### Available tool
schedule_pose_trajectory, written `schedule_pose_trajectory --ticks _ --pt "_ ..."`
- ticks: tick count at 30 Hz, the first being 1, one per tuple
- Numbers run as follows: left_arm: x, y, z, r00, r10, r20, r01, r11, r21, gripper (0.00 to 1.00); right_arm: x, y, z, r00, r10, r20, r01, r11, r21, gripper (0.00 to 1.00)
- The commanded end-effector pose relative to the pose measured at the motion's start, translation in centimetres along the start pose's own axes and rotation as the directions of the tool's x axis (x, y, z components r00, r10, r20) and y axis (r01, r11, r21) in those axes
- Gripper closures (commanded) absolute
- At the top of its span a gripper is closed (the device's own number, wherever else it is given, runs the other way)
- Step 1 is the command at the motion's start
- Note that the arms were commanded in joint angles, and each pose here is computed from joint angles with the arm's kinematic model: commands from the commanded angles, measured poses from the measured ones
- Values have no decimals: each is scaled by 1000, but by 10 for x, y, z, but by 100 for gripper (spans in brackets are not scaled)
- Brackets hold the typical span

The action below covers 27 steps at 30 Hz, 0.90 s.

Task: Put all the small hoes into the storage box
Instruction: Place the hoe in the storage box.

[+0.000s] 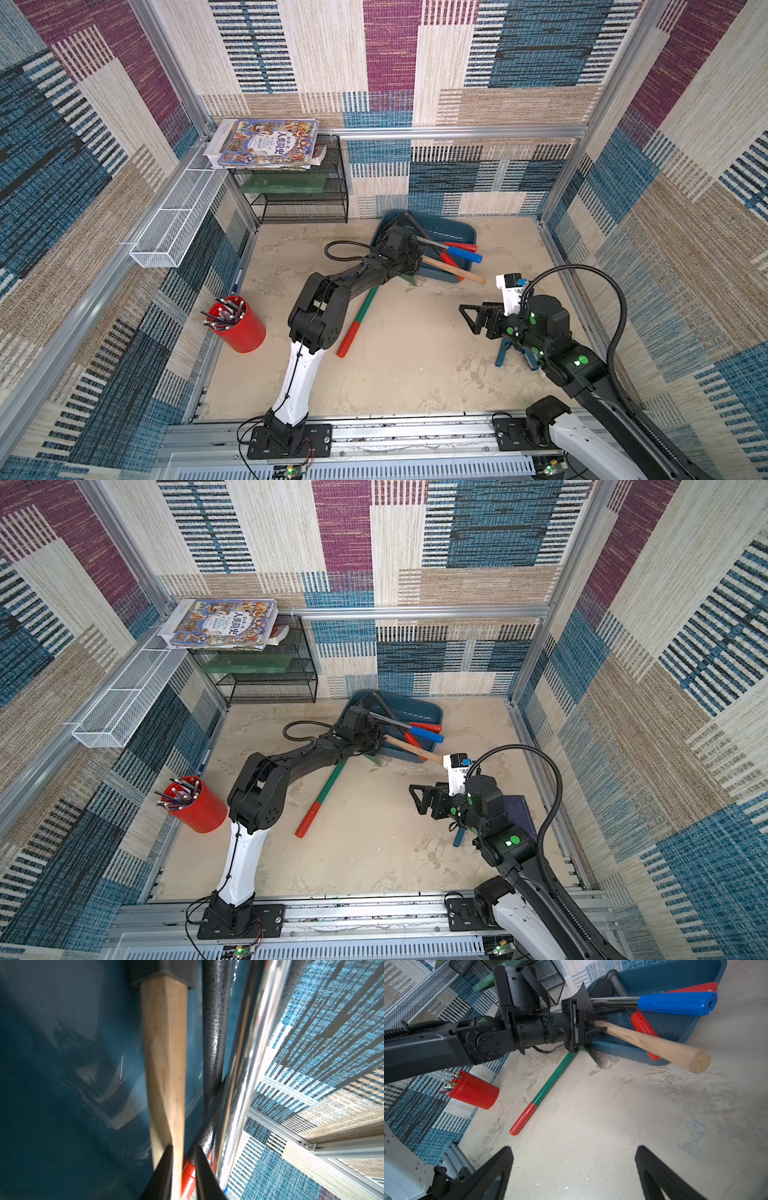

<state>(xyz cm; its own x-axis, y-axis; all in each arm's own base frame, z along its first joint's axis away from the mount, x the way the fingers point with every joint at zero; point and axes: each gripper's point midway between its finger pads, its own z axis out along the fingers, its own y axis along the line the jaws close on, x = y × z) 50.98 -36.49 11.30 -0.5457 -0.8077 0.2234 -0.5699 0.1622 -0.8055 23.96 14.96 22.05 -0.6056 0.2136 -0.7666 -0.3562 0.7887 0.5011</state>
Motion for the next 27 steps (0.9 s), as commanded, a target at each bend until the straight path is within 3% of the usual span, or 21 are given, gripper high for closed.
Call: schedule_pose_trajectory --ticks 1,9,27 --pt "2 -14 -10 998 56 7 -56 998 18 69 -3 0 1 1000 -13 15 13 1000 0 4" --pt "10 -25 -24 995 95 -19 -95 995 33 62 -2 5 6 1000 -13 -4 13 1000 -27 4" --pt "18 2 -60 967 247 -61 -247 969 9 55 -2 9 18 1000 -8 -29 6 998 -64 4"
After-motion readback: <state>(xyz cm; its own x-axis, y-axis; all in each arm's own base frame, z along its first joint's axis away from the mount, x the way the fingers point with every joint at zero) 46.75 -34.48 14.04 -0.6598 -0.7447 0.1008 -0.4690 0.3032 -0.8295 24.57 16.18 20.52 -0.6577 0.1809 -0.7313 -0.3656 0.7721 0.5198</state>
